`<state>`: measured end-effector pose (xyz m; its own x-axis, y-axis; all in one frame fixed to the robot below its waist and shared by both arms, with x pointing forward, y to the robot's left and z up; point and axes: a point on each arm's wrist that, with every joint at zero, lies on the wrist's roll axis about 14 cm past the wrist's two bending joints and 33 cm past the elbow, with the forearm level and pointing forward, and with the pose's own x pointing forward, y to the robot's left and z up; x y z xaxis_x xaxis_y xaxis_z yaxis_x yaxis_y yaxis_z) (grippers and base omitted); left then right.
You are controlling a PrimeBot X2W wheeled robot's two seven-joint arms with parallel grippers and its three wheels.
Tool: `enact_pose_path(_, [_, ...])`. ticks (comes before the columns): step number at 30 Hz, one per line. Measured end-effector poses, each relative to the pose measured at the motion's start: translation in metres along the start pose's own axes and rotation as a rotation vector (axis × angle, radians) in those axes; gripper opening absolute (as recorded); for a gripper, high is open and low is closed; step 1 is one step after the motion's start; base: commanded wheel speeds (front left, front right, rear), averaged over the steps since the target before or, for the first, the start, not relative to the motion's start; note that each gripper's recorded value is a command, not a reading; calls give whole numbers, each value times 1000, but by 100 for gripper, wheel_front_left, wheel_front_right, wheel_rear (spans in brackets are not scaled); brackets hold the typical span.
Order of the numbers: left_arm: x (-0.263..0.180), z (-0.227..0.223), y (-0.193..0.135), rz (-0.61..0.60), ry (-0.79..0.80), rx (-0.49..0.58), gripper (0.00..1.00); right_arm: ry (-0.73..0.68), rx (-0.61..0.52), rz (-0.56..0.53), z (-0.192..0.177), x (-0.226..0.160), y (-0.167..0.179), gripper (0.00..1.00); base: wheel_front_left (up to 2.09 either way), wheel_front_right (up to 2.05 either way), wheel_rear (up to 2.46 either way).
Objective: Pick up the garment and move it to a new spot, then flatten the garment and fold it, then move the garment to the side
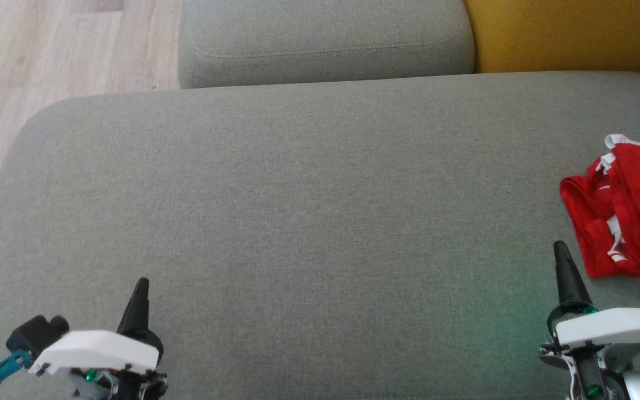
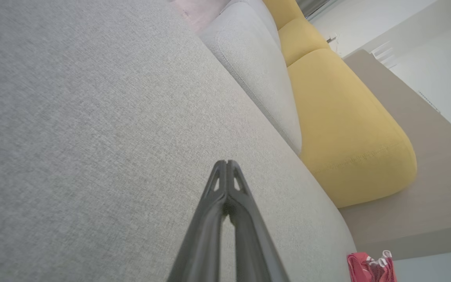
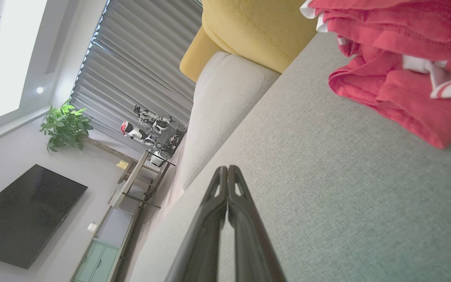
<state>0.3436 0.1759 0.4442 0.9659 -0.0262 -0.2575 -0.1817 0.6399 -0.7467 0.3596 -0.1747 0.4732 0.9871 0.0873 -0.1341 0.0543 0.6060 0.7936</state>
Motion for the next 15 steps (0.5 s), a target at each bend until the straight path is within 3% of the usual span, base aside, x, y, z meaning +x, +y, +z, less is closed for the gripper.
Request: enact_pose_path(15, [8, 5, -8, -34, 1, -191, 0, -37, 178, -1, 9, 3, -3, 0, 0, 0, 0])
